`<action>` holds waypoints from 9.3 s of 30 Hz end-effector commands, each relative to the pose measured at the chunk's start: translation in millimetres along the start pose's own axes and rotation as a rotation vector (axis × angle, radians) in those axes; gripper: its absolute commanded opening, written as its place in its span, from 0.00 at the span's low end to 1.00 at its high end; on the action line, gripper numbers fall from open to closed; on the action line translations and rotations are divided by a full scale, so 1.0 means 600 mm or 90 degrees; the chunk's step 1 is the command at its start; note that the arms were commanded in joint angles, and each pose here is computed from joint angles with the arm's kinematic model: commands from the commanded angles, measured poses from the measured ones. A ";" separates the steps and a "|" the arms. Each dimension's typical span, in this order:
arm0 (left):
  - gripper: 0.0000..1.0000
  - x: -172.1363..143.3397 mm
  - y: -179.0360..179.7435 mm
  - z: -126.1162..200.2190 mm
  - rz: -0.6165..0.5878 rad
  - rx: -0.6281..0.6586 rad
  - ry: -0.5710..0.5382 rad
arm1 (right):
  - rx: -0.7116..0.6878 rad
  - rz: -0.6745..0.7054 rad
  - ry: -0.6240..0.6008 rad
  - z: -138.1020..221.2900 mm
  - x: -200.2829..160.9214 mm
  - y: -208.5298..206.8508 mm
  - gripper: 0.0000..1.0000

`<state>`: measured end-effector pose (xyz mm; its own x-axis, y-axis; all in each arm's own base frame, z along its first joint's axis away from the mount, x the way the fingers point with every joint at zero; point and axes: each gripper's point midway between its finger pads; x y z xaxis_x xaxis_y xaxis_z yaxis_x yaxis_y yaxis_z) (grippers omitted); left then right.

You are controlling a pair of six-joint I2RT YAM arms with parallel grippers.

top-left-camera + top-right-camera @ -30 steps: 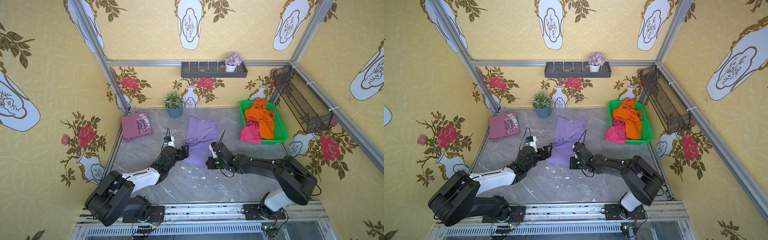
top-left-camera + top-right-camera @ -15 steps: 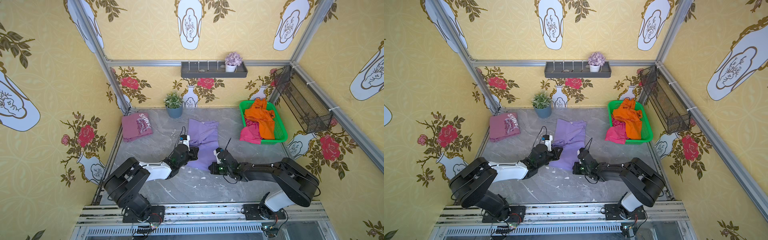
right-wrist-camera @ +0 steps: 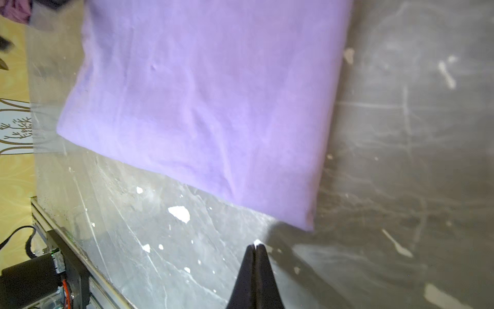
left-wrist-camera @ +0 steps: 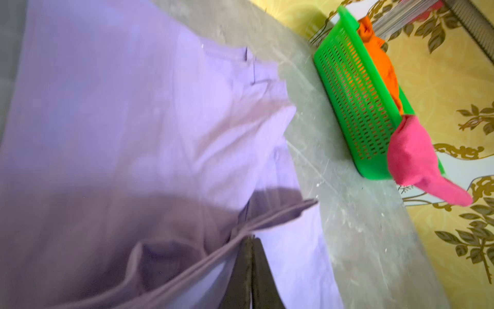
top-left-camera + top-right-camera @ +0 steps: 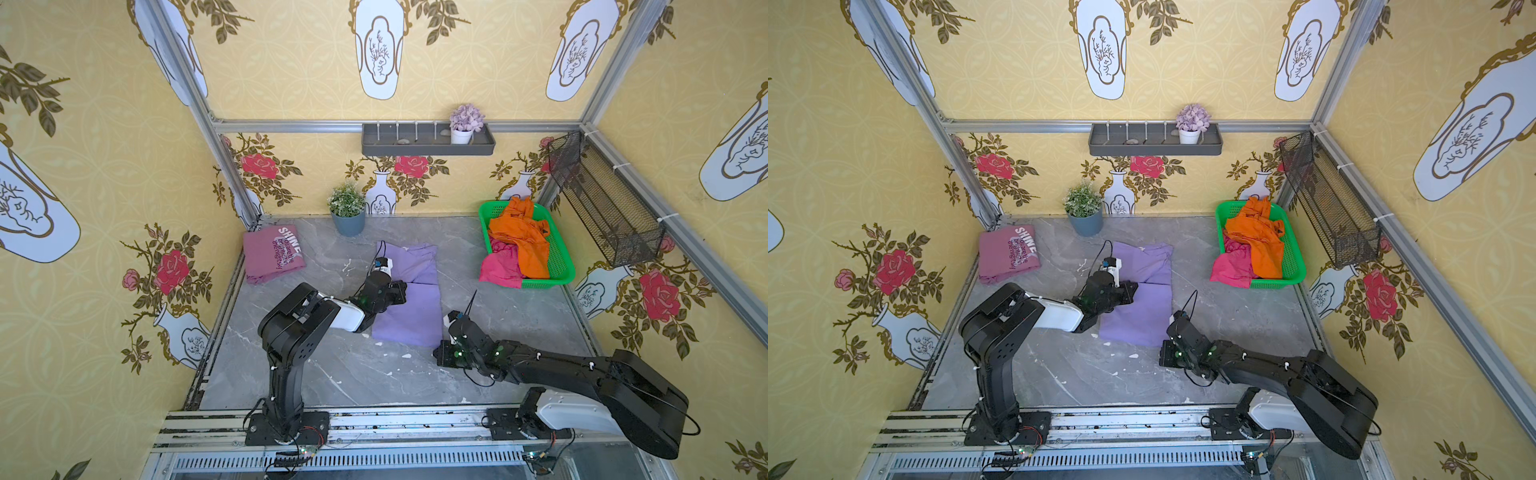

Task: Fold and stack t-shirts
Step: Fold the T-shirt, then adjust the T-shirt at the center of the board, then smooth out the T-shirt at the center of the board.

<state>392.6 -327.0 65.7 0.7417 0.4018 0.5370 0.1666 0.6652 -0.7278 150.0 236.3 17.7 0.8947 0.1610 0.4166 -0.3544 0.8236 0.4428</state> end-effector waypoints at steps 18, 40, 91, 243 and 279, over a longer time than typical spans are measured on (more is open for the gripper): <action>0.00 -0.060 -0.020 0.258 0.030 -0.003 -0.028 | 0.015 0.019 -0.098 0.020 0.132 0.023 0.00; 0.59 -0.164 0.055 0.230 0.046 0.038 0.063 | -0.026 0.008 -0.083 0.017 0.116 -0.004 0.39; 0.00 -0.220 0.111 0.266 0.076 0.077 0.120 | -0.050 -0.056 -0.059 0.029 0.026 -0.065 0.00; 0.00 -0.176 0.114 0.179 0.087 0.137 0.114 | -0.088 -0.004 -0.149 -0.105 0.329 -0.078 0.00; 0.00 -0.127 0.211 0.284 0.092 0.317 -0.022 | 0.097 0.027 0.069 -0.133 0.007 0.133 0.00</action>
<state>251.3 -173.3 12.4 0.7070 0.5237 0.4753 -0.2484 0.8131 -0.5265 146.3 367.0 13.4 0.8760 0.2445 0.4157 -0.4662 0.6505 0.5997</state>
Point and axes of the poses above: each gripper's point midway between its finger pads, its own z axis back along the fingers, its own y axis along the line the jaws close on, x = y × z, and after that the axes turned 12 degrees about z, right-handed
